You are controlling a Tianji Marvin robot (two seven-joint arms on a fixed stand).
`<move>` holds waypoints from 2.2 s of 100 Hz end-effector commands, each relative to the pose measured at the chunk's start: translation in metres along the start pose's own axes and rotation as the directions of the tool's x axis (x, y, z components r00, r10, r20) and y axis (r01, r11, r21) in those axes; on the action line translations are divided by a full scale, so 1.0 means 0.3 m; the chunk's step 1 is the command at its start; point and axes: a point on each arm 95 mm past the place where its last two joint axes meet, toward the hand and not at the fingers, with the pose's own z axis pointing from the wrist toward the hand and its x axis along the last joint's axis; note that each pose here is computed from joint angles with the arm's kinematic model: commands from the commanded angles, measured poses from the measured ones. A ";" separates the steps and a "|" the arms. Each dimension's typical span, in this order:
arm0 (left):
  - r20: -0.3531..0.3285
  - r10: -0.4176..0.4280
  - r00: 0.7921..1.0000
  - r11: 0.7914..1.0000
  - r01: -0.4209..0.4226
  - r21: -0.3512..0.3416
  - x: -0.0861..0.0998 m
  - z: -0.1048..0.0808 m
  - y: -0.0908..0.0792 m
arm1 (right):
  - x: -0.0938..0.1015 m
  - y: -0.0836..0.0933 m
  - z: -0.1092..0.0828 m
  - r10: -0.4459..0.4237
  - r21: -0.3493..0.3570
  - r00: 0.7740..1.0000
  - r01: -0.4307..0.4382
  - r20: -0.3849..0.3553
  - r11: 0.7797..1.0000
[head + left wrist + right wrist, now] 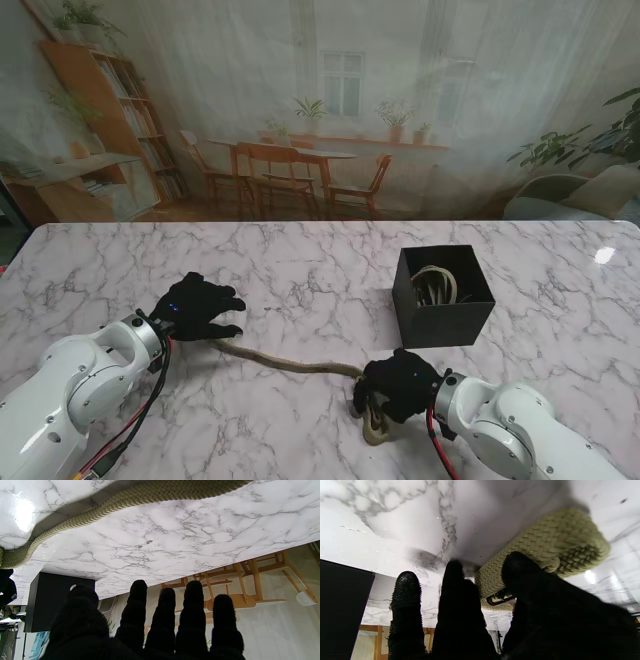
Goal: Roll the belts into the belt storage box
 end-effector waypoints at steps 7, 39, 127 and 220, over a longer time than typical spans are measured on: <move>-0.003 0.000 1.000 1.000 0.000 -0.012 0.003 0.002 0.003 | 0.006 -0.036 0.001 0.001 0.018 1.000 -0.001 0.001 1.000; -0.003 0.001 1.000 1.000 -0.001 -0.012 0.004 -0.001 0.002 | 0.011 -0.045 0.028 0.087 -0.014 0.996 -0.087 0.005 0.996; -0.005 0.000 1.000 1.000 -0.001 -0.010 0.004 0.002 0.003 | -0.001 -0.058 0.064 0.123 -0.211 0.992 -0.116 0.021 0.971; 0.002 -0.003 1.000 1.000 0.003 -0.009 0.004 -0.001 0.008 | 0.012 0.011 -0.015 0.061 0.125 0.997 -0.055 -0.043 0.991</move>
